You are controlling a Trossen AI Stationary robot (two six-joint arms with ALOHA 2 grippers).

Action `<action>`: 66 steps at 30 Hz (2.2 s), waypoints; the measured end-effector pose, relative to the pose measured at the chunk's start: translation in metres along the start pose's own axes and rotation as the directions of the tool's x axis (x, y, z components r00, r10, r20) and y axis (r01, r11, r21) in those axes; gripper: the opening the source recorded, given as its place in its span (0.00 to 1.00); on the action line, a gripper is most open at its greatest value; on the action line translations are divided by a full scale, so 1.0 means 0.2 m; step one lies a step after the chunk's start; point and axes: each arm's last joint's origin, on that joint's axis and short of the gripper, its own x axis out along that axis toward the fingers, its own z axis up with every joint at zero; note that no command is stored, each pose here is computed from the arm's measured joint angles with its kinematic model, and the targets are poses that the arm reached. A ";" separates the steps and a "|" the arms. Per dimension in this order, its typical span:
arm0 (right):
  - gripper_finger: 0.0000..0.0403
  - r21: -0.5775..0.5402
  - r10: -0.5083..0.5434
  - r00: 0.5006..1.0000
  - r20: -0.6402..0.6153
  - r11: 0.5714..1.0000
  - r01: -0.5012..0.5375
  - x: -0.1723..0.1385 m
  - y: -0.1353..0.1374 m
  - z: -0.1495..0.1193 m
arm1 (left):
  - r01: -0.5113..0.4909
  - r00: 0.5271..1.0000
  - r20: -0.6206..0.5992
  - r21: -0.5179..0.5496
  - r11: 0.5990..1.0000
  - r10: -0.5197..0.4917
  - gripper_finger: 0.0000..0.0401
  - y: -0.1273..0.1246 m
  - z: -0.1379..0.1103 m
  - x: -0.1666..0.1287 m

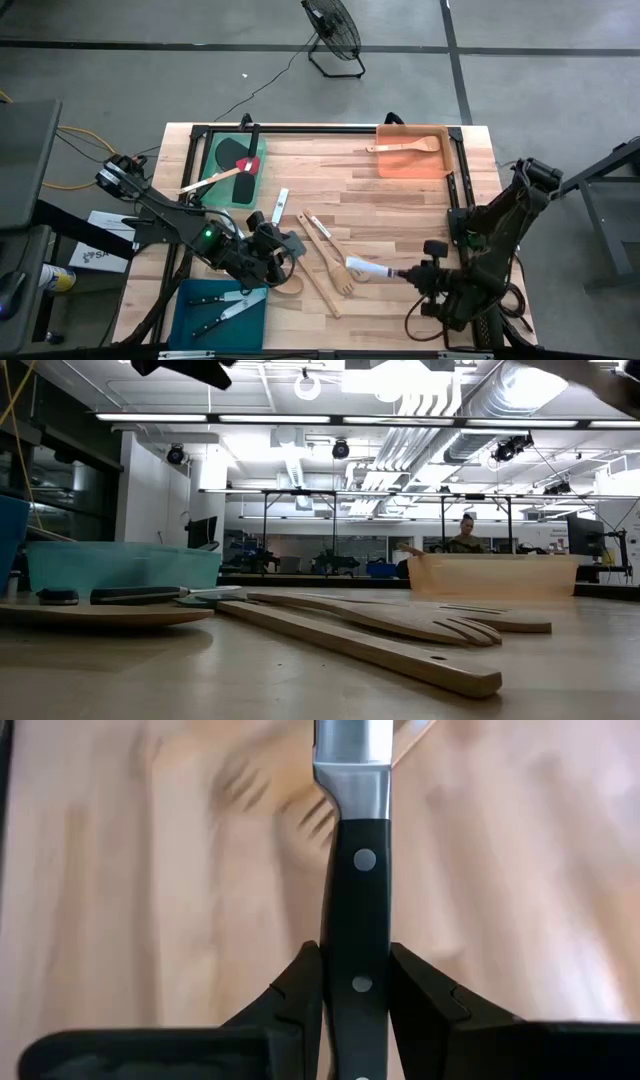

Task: Pick & Place Kitchen Items
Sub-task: Put the black knife into the blue bin

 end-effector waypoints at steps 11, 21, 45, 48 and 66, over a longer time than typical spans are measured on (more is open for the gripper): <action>0.19 0.106 -0.116 0.932 0.344 0.991 0.085 0.00 -0.17 -0.04 | -0.043 0.998 0.055 0.149 0.988 0.035 0.43 -0.11 -0.04 0.19; 0.19 0.193 -0.063 0.854 0.517 0.980 -0.045 0.08 -0.24 -0.13 | 0.070 0.987 0.127 0.182 0.981 -0.094 0.43 -0.10 0.09 0.38; 0.19 -0.034 0.160 0.567 0.808 0.974 -0.226 0.20 -0.39 0.31 | 0.315 0.883 0.259 0.293 0.903 -0.392 0.43 -0.02 0.30 0.47; 0.19 -0.062 0.186 0.511 0.839 0.966 -0.250 0.24 -0.40 0.36 | 0.309 0.883 0.259 0.305 0.901 -0.391 0.43 -0.02 0.30 0.47; 0.19 -0.117 0.220 0.381 0.898 0.954 -0.275 0.42 -0.43 0.45 | 0.245 0.898 0.282 0.318 0.916 -0.338 0.43 0.00 0.32 0.44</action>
